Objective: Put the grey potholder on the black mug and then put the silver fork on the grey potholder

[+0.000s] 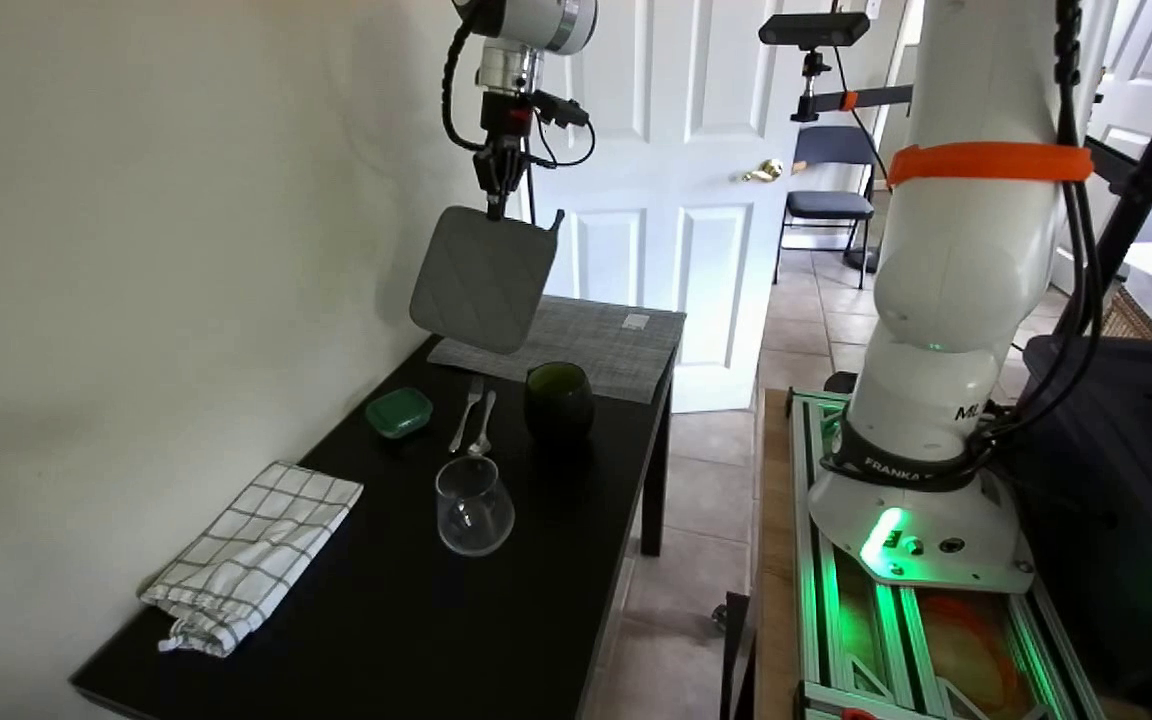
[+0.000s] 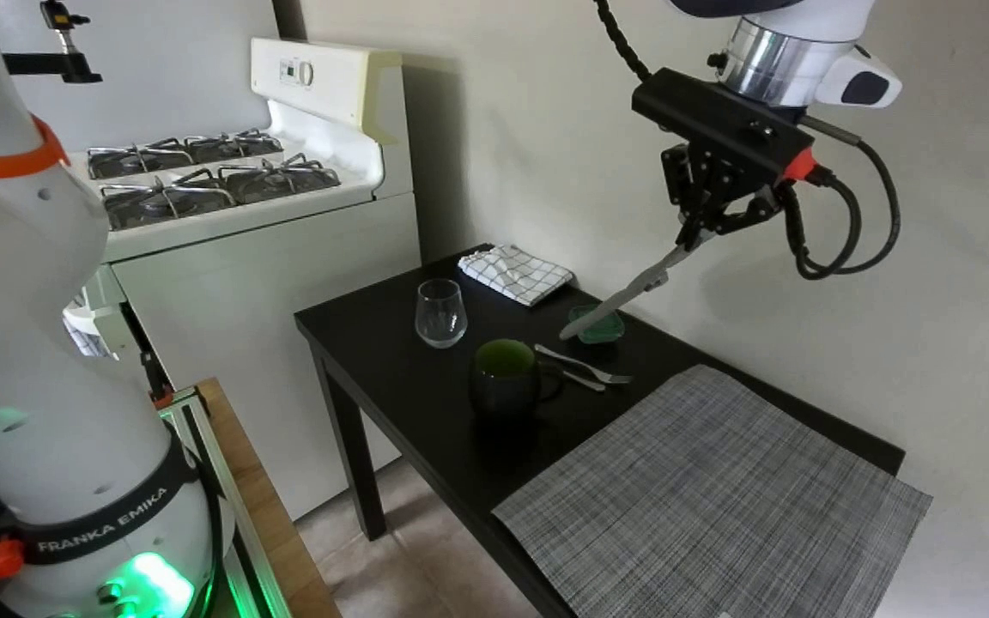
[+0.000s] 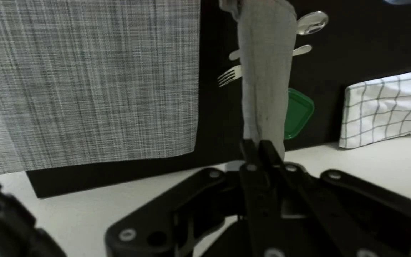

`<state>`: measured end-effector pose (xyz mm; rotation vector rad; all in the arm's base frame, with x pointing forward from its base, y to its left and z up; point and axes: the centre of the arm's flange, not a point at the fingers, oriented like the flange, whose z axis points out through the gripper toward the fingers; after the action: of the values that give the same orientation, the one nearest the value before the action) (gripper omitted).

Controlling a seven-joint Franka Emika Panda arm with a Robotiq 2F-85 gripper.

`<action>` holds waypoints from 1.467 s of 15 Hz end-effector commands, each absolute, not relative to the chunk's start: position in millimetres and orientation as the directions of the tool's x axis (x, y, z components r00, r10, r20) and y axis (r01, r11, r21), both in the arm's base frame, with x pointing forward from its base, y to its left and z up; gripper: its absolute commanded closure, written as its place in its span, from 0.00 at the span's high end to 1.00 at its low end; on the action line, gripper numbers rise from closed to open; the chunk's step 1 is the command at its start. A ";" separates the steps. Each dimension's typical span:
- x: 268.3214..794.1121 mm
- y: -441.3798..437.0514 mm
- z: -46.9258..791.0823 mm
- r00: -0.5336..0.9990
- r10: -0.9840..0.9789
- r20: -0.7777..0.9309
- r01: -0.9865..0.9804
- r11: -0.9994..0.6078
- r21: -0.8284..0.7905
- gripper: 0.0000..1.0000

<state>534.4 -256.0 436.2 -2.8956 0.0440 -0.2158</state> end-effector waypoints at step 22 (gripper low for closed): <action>480.4 -276.9 271.5 0.988 0.094 -0.126 0.007 -0.827 -0.562 0.02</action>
<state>474.1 -264.9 285.9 -2.4978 -0.0947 0.1751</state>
